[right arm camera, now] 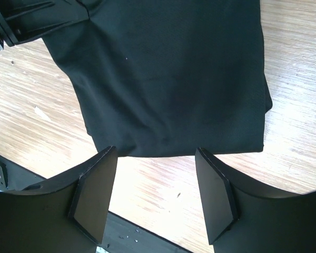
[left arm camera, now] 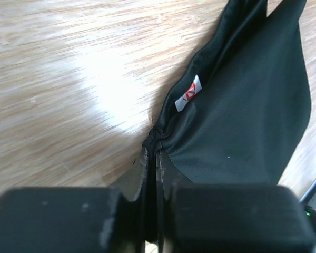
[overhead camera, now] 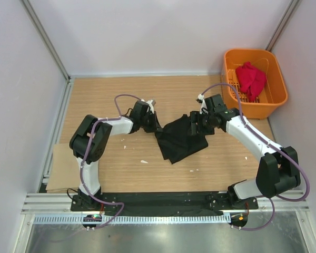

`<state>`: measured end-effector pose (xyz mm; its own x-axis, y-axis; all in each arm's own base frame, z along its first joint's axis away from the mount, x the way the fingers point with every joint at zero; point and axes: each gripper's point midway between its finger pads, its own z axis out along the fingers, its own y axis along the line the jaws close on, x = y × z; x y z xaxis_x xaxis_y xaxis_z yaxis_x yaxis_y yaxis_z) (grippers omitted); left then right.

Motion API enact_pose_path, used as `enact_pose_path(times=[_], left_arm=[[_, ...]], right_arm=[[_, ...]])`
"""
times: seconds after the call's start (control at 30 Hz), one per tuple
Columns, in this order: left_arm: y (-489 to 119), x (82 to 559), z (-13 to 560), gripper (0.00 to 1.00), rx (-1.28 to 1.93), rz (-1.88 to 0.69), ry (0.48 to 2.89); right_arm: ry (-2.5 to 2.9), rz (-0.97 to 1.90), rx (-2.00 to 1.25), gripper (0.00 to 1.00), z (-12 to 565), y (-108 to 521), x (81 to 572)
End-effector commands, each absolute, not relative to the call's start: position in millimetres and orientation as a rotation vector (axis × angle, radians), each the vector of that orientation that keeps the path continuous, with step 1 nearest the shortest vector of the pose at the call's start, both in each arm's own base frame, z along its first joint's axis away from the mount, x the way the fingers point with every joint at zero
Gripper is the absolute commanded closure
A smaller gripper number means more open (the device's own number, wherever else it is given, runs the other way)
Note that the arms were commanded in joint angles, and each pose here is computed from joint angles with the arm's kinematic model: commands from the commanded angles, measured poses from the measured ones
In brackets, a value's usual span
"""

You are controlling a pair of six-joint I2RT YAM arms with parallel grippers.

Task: Fold and stack the t-shirts
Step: Neatly place the folded tshirt to the corner

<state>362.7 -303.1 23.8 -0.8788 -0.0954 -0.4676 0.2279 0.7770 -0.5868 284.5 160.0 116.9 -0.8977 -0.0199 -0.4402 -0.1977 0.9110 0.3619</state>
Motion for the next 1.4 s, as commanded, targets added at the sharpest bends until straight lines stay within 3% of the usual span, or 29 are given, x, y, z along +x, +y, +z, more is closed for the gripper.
enact_pose_path(times=[0.0, 0.3, 0.47, 0.6, 0.77, 1.17, 1.37], left_arm=[[-295, 340, -4, 1.0, 0.095, -0.869, 2.641], [-255, 327, 40, 1.0, -0.248, -0.894, 2.707], [-211, 286, 51, 1.0, -0.498, -0.665, 2.864], [-181, 277, 76, 1.0, -0.621, -0.556, 2.821], [-132, 269, 98, 1.0, -0.718, -0.37, 2.786], [-65, 269, 135, 1.0, -0.82, -0.203, 2.651], [-72, 269, 123, 1.0, -0.806, -0.26, 2.695]], right_arm=[[2.552, 0.582, -0.17, 0.34, 136, 161, 292], [2.569, 0.612, -0.186, 0.34, 137, 164, 286], [2.569, 0.651, -0.184, 0.34, 140, 168, 282], [2.567, 0.686, -0.181, 0.34, 142, 172, 279], [2.561, 0.731, -0.201, 0.35, 145, 182, 272], [2.568, 0.766, -0.29, 0.35, 139, 198, 258], [2.587, 0.815, -0.315, 0.36, 131, 212, 252]])
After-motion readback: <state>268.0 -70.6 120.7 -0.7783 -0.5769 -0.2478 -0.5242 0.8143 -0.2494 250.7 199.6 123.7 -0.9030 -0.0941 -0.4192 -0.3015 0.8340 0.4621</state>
